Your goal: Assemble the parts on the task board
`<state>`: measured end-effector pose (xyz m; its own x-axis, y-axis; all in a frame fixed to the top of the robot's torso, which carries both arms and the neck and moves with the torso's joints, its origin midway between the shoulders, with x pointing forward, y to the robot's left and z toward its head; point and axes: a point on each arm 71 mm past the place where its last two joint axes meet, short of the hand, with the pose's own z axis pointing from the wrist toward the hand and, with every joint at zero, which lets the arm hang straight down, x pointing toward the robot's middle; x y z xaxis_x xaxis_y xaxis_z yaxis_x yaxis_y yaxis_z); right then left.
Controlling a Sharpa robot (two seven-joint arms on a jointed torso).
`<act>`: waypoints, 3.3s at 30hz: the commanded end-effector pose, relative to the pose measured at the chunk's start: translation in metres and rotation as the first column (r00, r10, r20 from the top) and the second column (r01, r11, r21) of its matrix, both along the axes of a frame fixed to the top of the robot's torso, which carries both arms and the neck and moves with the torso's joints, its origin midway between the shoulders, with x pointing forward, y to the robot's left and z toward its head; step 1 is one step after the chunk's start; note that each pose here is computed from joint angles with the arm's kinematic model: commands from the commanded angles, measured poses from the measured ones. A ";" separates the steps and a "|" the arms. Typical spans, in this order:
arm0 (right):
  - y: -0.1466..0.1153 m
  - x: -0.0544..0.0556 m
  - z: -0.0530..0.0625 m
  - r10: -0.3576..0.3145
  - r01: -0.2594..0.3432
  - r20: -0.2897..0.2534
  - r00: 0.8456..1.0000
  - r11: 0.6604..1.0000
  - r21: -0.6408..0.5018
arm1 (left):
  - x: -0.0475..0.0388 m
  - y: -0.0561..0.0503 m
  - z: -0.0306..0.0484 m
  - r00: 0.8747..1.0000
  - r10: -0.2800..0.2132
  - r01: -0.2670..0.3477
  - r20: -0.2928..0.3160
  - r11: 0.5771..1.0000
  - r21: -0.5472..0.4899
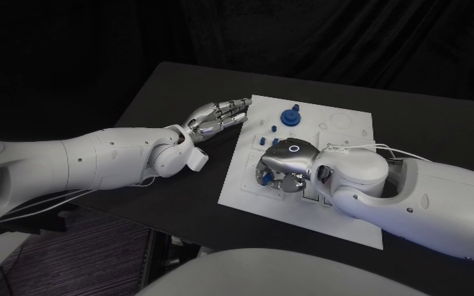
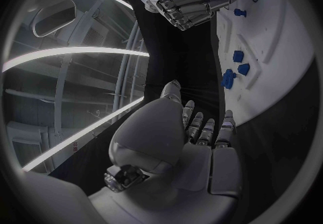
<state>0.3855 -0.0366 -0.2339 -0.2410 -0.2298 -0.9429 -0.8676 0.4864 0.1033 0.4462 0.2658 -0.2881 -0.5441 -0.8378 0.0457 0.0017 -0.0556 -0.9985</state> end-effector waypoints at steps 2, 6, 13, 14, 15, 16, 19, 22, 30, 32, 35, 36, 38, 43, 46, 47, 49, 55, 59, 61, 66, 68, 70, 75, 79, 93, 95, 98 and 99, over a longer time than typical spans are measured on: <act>0.001 -0.001 0.000 0.006 -0.006 0.041 0.999 1.000 -0.007 | -0.0002 -0.002 0.0050 0.998 -0.003 0.007 0.058 0.999 -0.054; 0.001 -0.002 -0.001 0.013 -0.012 0.043 0.999 1.000 -0.022 | 0.0003 -0.002 0.0047 0.998 -0.004 0.007 0.058 0.999 -0.053; 0.000 -0.001 -0.004 0.013 -0.010 0.043 0.999 0.997 -0.072 | 0.0011 -0.004 0.0041 0.998 -0.006 0.009 0.057 0.999 -0.054; -0.001 0.000 -0.004 0.012 -0.009 0.043 0.999 0.997 -0.076 | 0.0012 -0.004 0.0040 0.998 -0.007 0.010 0.057 0.999 -0.054; -0.001 0.000 -0.005 0.012 -0.008 0.043 0.999 0.997 -0.078 | 0.0012 -0.004 0.0039 0.998 -0.007 0.010 0.057 0.999 -0.054; -0.001 0.000 -0.005 0.011 -0.008 0.042 0.999 0.997 -0.081 | 0.0013 -0.004 0.0038 0.998 -0.007 0.010 0.057 0.998 -0.054; -0.001 0.000 -0.007 0.010 -0.007 0.040 0.999 0.996 -0.088 | 0.0015 -0.005 0.0034 0.998 -0.008 0.011 0.056 0.998 -0.054; 0.000 0.000 -0.009 0.011 -0.007 0.037 0.999 0.996 -0.091 | 0.0015 -0.005 0.0031 0.998 -0.009 0.012 0.055 0.998 -0.054; 0.000 0.001 -0.012 0.011 -0.008 0.030 0.999 0.995 -0.098 | 0.0017 -0.005 0.0023 0.999 -0.011 0.013 0.052 0.998 -0.054; -0.001 0.001 -0.012 0.012 -0.009 0.029 1.000 0.995 -0.097 | 0.0018 -0.005 0.0021 0.999 -0.011 0.014 0.052 0.998 -0.054; -0.001 0.001 -0.013 0.013 -0.010 0.029 0.999 0.996 -0.092 | 0.0020 -0.006 0.0017 0.999 -0.012 0.015 0.051 0.998 -0.054; -0.001 0.001 -0.013 0.013 -0.011 0.030 0.999 0.996 -0.091 | 0.0020 -0.006 0.0016 0.999 -0.012 0.015 0.051 0.998 -0.054; -0.001 0.001 -0.013 0.014 -0.012 0.031 0.999 0.996 -0.086 | 0.0021 -0.006 0.0014 0.999 -0.012 0.015 0.051 0.998 -0.054; -0.002 0.002 -0.012 0.015 -0.013 0.033 0.999 0.997 -0.078 | 0.0022 -0.006 0.0009 0.999 -0.012 0.015 0.050 0.998 -0.053; -0.002 0.002 -0.012 0.014 -0.012 0.034 0.999 0.997 -0.075 | 0.0022 -0.006 0.0007 0.999 -0.012 0.015 0.049 0.998 -0.053; -0.002 0.002 -0.012 0.013 -0.010 0.035 0.999 0.997 -0.073 | 0.0021 -0.006 0.0006 0.999 -0.012 0.015 0.049 0.998 -0.053; -0.003 0.002 -0.012 0.007 -0.004 0.039 0.999 0.998 -0.070 | 0.0021 -0.005 0.0003 0.999 -0.012 0.014 0.048 0.999 -0.052; -0.006 0.004 -0.008 -0.011 0.012 0.062 0.998 1.000 -0.021 | 0.0020 -0.005 -0.0004 0.999 -0.011 0.014 0.047 0.999 -0.052; -0.012 0.004 -0.002 -0.025 0.021 0.088 0.996 0.999 0.044 | 0.0016 -0.005 -0.0007 0.999 -0.008 0.011 0.048 0.999 -0.051; -0.018 0.005 0.003 -0.036 0.027 0.103 0.994 0.996 0.085 | 0.0013 -0.004 -0.0007 0.999 -0.005 0.008 0.051 0.999 -0.050; -0.037 0.008 0.029 -0.111 0.090 0.091 0.990 0.975 0.205 | -0.0005 -0.004 0.0007 0.997 0.026 -0.023 0.072 0.999 -0.039; -0.048 0.011 0.042 -0.149 0.125 0.086 0.985 0.964 0.232 | -0.0021 -0.003 0.0019 0.996 0.040 -0.037 0.083 0.999 -0.035; -0.063 0.016 0.056 -0.191 0.164 0.093 0.977 0.956 0.244 | -0.0034 -0.003 0.0032 0.994 0.055 -0.052 0.095 0.998 -0.032; -0.102 0.024 0.077 -0.285 0.250 0.116 0.952 0.936 0.249 | -0.0061 -0.001 0.0069 0.989 0.082 -0.079 0.120 0.997 -0.027; -0.128 0.030 0.085 -0.357 0.316 0.128 0.925 0.912 0.263 | -0.0074 -0.004 0.0093 0.987 0.088 -0.084 0.135 0.996 -0.032; -0.201 0.036 0.060 -0.623 0.617 -0.018 0.782 0.770 0.165 | -0.0034 -0.020 0.0094 0.983 0.085 -0.078 0.166 0.996 -0.043; -0.207 0.032 0.051 -0.660 0.658 -0.041 0.750 0.741 0.134 | -0.0030 -0.021 0.0092 0.982 0.085 -0.079 0.169 0.996 -0.044; -0.213 0.028 0.041 -0.696 0.699 -0.061 0.715 0.710 0.084 | -0.0027 -0.020 0.0087 0.982 0.085 -0.078 0.169 0.996 -0.045; -0.214 0.027 0.038 -0.705 0.708 -0.066 0.706 0.703 0.068 | -0.0027 -0.020 0.0086 0.982 0.085 -0.078 0.169 0.996 -0.045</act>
<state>0.4127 -0.2441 -0.1895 -0.2762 0.0934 -0.9566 -0.3767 0.9051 0.1971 0.4442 0.2453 -0.2912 -0.4857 -0.8741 -0.0075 0.0350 -0.0109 -0.9993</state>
